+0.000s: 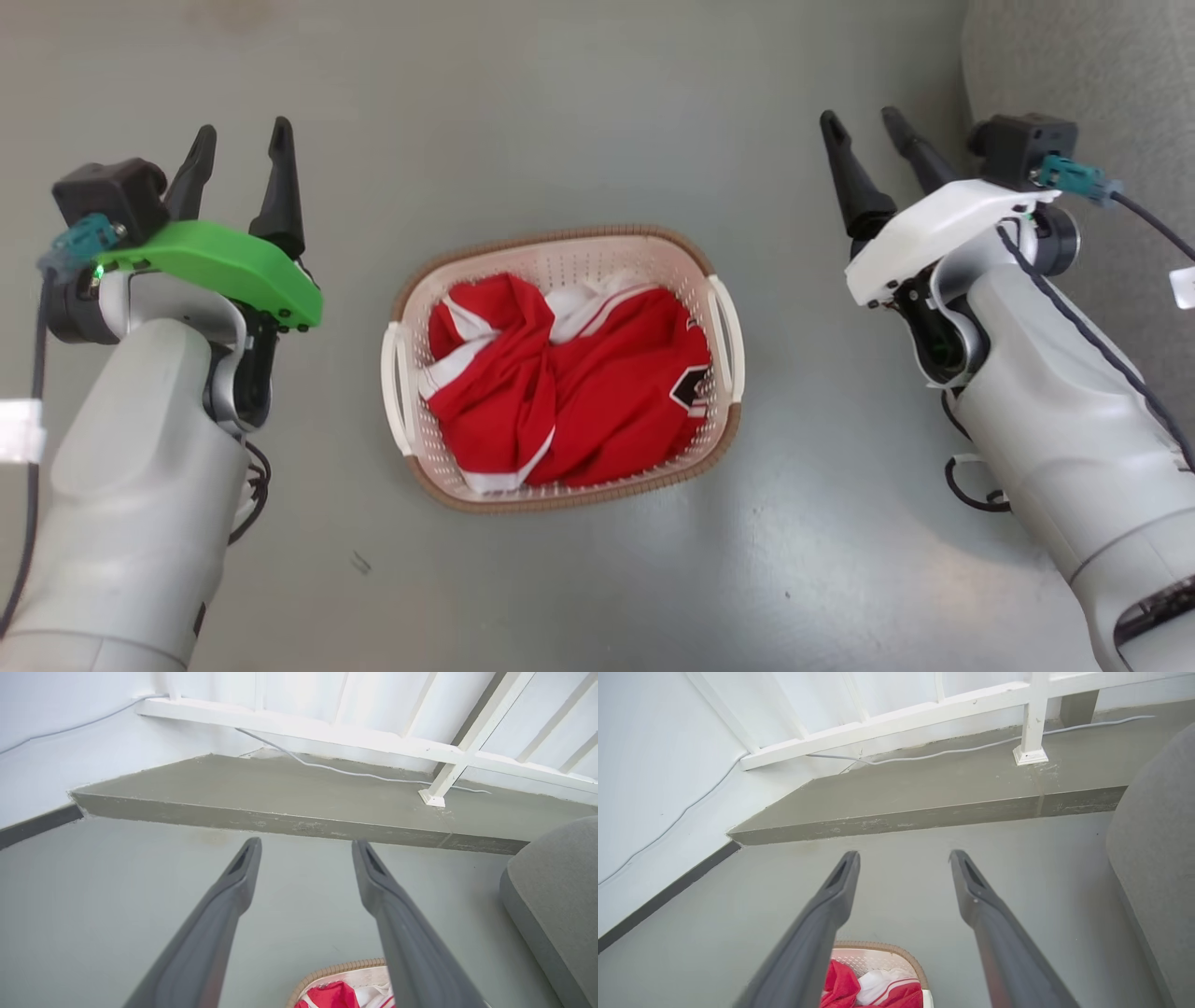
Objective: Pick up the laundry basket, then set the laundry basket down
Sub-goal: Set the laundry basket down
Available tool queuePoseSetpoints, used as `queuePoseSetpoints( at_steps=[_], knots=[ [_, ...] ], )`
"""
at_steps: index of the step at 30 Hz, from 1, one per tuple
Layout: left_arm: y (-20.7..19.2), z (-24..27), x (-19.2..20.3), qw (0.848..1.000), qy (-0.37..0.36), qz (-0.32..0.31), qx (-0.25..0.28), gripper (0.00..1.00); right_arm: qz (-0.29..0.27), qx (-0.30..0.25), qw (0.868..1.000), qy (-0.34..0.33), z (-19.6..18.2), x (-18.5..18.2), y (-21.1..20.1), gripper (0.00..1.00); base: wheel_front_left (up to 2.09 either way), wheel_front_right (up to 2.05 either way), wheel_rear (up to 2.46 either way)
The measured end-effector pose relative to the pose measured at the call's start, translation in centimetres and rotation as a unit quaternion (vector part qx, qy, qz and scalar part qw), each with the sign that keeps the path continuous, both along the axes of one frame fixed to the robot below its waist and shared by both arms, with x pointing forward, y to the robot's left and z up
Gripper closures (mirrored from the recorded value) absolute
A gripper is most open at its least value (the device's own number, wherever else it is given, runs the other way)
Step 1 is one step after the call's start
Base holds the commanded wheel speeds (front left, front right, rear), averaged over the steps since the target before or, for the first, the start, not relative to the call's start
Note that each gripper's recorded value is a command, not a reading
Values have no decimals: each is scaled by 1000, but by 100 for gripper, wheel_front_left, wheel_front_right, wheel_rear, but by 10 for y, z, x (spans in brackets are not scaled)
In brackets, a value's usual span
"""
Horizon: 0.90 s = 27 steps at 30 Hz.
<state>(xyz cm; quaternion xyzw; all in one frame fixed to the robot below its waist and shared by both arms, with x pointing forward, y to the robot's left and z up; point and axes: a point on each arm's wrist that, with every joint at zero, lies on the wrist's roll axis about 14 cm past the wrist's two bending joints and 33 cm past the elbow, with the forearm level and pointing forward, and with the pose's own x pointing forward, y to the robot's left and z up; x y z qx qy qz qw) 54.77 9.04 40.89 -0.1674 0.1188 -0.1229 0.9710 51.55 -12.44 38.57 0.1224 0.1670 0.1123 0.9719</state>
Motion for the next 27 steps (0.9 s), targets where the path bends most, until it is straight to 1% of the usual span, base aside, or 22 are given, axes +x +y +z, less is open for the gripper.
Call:
queuePoseSetpoints(
  at_steps=[5, 6, 7, 10, 13, 22, 27],
  knots=[
    [1, 38, -5, 998, -56, 1, 15, 0, -10, -3, 999, -53, 37, 2, -4, 0, 0, 0, 0],
    [1, 38, -5, 998, -56, 1, 15, 0, -10, -3, 999, -53, 37, 2, -4, 0, 0, 0, 0],
    [2, 49, -9, 997, -74, 3, 21, 0, -13, -7, 997, -73, 51, 2, -6, 0, 0, 0, 0],
    [1, 62, -19, 995, -93, 3, 30, 0, -30, 3, 995, -97, 70, -2, -12, 0, 0, 0, 0],
    [-1, 75, -28, 993, -112, 1, 33, 0, -37, 0, 992, -118, 84, -8, -16, 0, 0, 0, 0],
    [-7, 106, -56, 987, -157, -4, 38, 0, -44, -21, 986, -159, 110, -30, -24, 0, 0, 0, 0],
    [-6, 111, -76, 986, -163, -1, 39, 0, -48, -29, 983, -172, 118, -47, -25, 0, 0, 0, 0]
  ],
)
